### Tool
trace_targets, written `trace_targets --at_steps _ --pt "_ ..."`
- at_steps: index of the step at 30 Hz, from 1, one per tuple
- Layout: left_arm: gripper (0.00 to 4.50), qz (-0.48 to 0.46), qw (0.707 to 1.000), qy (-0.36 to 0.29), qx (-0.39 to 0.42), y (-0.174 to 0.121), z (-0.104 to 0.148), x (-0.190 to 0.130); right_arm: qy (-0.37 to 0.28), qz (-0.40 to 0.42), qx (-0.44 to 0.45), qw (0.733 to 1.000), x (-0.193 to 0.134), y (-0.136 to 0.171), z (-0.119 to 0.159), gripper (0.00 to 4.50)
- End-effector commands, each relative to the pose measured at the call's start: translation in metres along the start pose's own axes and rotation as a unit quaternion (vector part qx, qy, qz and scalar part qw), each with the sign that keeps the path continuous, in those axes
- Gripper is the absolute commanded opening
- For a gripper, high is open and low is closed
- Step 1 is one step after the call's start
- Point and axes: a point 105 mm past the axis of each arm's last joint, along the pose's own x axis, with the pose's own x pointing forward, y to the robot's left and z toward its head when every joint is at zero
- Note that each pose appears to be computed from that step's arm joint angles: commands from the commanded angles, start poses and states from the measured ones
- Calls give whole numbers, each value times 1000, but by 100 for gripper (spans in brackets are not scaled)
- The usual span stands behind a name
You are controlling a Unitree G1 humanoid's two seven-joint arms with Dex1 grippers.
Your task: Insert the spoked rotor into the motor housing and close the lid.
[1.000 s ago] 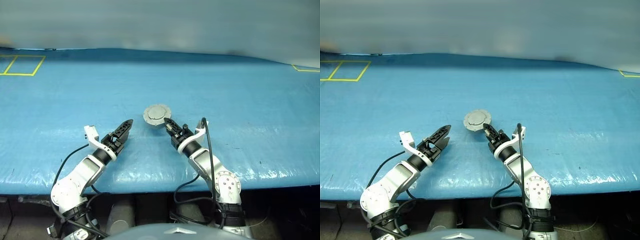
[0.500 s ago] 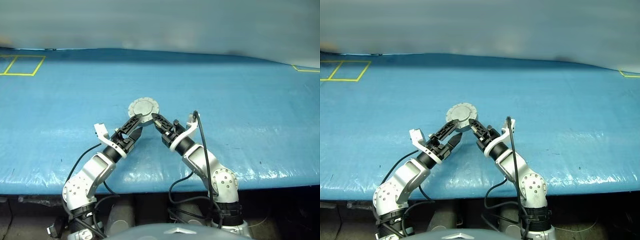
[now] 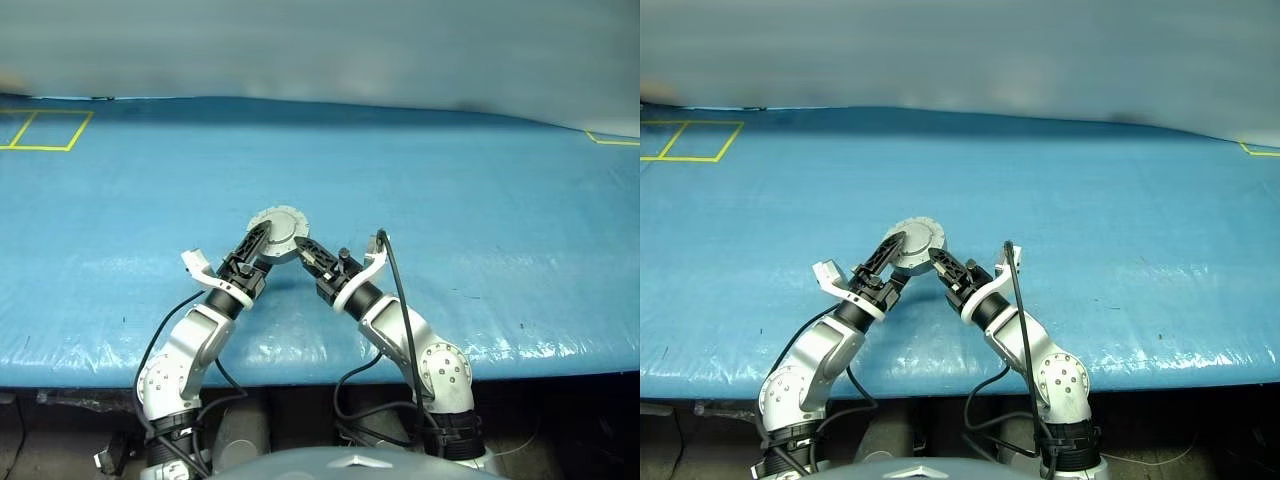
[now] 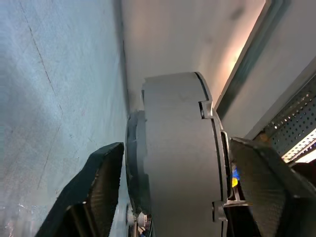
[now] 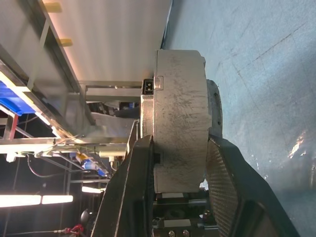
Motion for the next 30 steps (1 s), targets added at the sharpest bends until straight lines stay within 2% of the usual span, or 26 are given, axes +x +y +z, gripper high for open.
trace_targets --at_steps 1,9,13,15,19,24,30 --pt "237 -25 999 5 -20 -7 -9 6 -8 67 -41 997 1 35 -6 114" --pt "238 -24 1000 7 -1 -12 -4 13 -2 94 -38 995 -3 41 -10 114" --pt "238 -11 1000 -1 16 -13 2 19 6 95 -91 991 -9 38 -12 248" --pt "238 -3 1000 -9 24 -14 8 25 44 60 -223 972 -14 28 -19 314" --pt "238 27 998 -21 58 -12 25 39 86 3 -441 893 -23 4 -22 444" --pt "238 53 991 -23 117 -9 47 56 68 -3 -504 861 -27 -1 -18 450" --pt "238 114 971 -64 201 1 89 86 -37 -85 -637 766 -31 -13 15 450"
